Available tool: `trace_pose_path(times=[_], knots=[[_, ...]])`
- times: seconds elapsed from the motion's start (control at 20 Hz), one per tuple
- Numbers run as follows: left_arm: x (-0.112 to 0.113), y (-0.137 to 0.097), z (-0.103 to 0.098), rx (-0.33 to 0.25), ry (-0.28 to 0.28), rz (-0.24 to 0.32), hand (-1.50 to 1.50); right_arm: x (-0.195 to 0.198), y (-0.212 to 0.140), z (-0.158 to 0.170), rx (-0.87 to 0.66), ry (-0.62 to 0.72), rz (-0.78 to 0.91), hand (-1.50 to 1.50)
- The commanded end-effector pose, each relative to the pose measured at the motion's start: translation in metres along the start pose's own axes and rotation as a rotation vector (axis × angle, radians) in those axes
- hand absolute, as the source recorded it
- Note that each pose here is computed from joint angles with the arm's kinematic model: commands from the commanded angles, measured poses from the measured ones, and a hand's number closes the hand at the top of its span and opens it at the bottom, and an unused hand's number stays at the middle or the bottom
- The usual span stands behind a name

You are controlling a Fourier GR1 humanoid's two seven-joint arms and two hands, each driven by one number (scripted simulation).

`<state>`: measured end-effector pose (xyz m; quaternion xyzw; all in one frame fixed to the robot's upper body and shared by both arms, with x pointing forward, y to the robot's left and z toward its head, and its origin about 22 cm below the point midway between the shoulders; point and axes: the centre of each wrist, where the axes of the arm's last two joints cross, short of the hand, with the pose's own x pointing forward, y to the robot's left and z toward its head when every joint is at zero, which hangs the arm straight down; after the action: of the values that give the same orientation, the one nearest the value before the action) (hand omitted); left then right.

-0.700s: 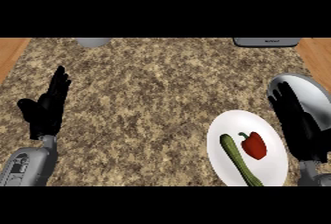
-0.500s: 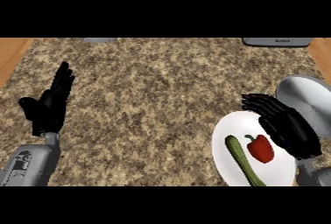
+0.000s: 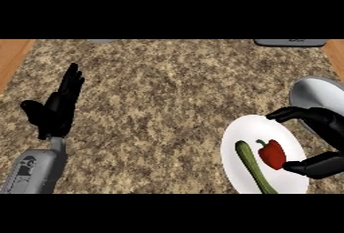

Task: Pick the bell pepper from the plate and place it in the pan

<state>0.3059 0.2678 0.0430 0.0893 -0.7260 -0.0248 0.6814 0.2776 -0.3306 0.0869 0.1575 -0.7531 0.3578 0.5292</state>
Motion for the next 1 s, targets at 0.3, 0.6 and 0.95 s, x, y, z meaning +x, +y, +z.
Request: trace_pose_path(times=[0.3,0.6,0.95], knots=[[0.006,-0.003,0.002,-0.021,-0.001,0.005,0.00,0.073,-0.120,0.042,0.238,-0.035,0.397,-1.50],[-0.005,0.002,0.005,-0.004,0.010,-0.011,0.00,0.096,-0.134,0.025,0.351,0.034,0.550,-1.50],[-0.002,0.013,0.000,-0.017,0.017,0.014,0.00,0.102,-0.125,-0.020,0.368,-0.047,0.652,-1.50]])
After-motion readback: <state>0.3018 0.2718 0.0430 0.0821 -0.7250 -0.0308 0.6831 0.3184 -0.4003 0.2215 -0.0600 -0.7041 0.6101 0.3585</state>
